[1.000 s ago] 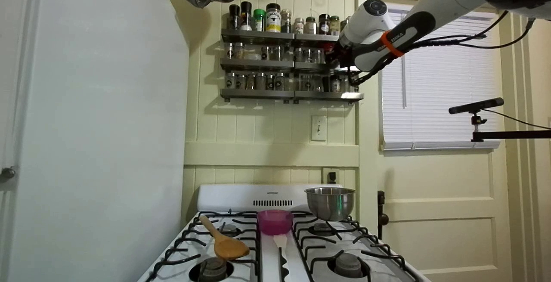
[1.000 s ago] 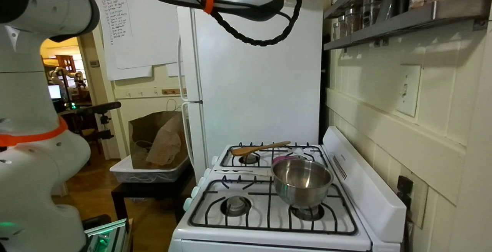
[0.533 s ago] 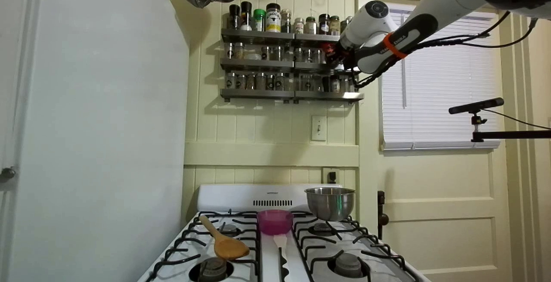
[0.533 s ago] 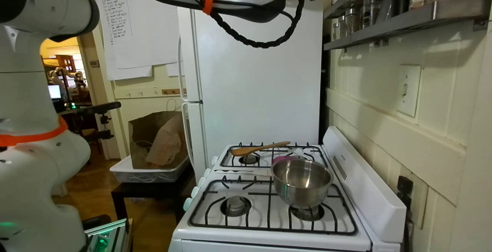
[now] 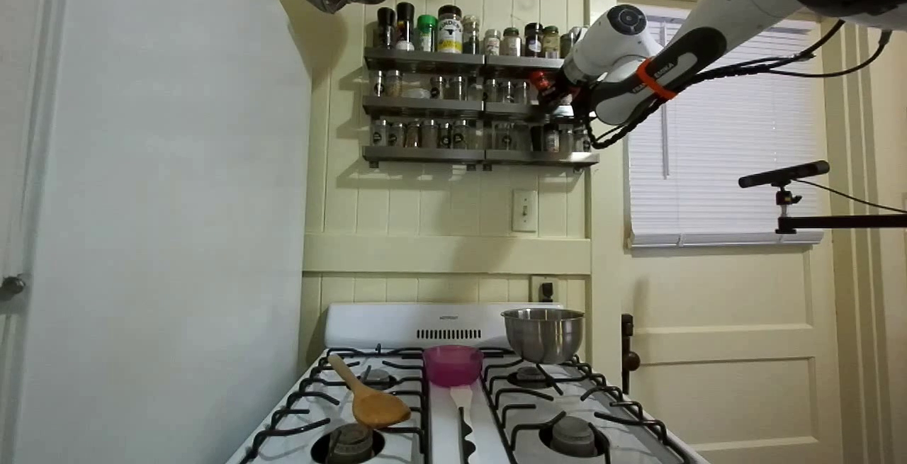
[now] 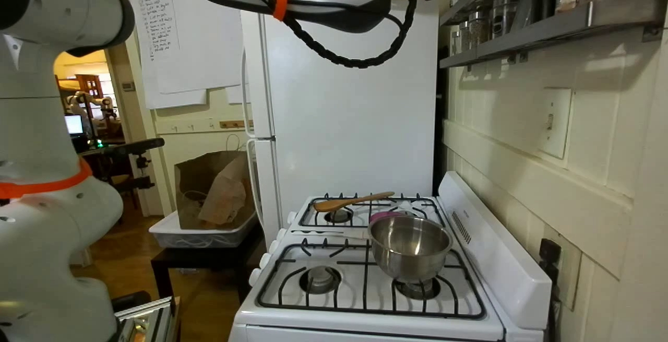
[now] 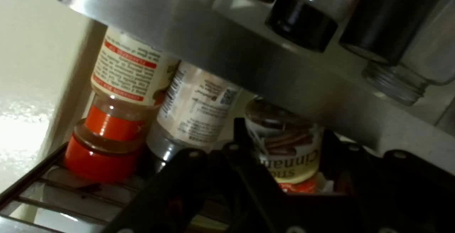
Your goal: Remove the left orange bottle from the shelf
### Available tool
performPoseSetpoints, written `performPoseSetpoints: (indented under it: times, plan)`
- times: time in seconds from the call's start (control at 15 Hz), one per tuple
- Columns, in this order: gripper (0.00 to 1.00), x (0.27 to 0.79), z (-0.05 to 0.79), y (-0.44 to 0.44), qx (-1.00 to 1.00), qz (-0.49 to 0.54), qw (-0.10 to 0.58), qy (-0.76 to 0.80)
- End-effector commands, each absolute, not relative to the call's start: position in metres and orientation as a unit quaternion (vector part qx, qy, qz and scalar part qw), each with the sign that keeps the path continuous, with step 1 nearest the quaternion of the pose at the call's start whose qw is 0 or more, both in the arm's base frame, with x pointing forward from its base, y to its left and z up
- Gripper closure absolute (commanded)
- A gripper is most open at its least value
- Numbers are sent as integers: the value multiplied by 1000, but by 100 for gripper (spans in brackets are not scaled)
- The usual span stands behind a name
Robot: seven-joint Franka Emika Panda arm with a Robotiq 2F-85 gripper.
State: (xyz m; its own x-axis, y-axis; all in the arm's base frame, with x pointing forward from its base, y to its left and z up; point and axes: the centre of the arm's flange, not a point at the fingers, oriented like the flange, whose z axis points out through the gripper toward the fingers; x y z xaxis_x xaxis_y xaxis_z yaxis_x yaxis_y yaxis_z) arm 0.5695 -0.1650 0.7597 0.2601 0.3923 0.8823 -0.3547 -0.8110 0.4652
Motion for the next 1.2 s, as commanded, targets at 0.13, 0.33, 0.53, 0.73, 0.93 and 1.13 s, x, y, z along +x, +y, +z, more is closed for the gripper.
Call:
performPoseSetpoints:
  times: [0.13,0.33,0.53,0.73,0.93,1.13]
  plan:
    - [77,540,761,-162,717,609,334,57]
    - [77,536,757,-165,718,603,340,71]
    - [77,534,756,-165,720,597,344,82]
    - [77,531,754,-167,725,585,351,94]
    - [77,529,750,-168,731,574,354,101]
    - [77,529,748,-170,734,567,358,110]
